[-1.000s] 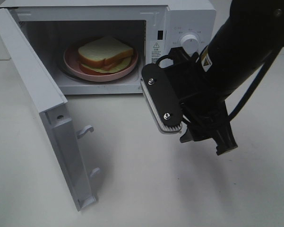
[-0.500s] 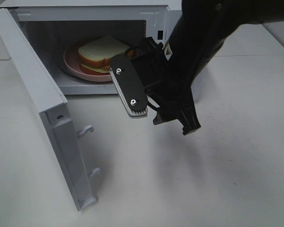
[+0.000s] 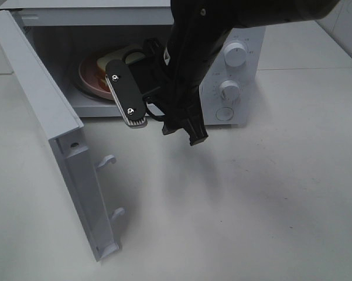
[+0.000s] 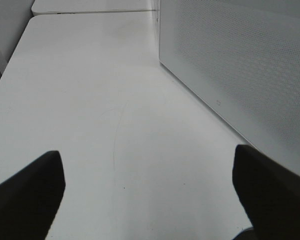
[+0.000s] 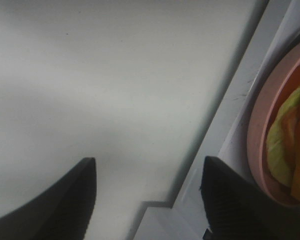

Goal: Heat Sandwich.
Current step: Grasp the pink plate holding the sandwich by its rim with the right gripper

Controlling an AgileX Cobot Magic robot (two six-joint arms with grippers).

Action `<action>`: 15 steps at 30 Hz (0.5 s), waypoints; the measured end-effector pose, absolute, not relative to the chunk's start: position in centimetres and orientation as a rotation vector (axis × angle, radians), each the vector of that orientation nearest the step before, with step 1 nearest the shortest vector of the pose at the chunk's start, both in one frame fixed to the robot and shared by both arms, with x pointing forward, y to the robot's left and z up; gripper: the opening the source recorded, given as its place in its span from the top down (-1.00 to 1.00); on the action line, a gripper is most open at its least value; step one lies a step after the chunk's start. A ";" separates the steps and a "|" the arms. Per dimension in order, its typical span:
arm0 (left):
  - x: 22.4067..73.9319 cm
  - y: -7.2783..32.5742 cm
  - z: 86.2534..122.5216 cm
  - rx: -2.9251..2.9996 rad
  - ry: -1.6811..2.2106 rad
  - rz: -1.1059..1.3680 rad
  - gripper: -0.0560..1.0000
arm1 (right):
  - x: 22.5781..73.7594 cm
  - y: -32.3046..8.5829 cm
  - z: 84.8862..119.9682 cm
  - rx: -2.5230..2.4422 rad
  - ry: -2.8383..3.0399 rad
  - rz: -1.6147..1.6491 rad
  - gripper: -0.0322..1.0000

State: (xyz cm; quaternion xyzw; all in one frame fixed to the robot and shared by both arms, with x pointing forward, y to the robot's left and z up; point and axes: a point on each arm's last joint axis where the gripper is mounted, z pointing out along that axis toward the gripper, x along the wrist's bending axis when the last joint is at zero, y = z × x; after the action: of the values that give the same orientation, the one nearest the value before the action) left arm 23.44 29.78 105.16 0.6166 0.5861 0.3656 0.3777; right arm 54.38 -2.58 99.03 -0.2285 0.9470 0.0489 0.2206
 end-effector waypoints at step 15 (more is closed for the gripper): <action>23.4 29.8 105.2 1.576 1.498 0.935 -0.69 | 58.8 0.7 96.8 -0.502 2.583 0.211 -0.10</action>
State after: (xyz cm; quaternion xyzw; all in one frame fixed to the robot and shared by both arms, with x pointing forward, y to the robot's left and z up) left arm 23.44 29.78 105.16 0.6166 0.5861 0.3656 0.3777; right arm 58.79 0.74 96.83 -0.1842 0.9479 0.0775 0.2481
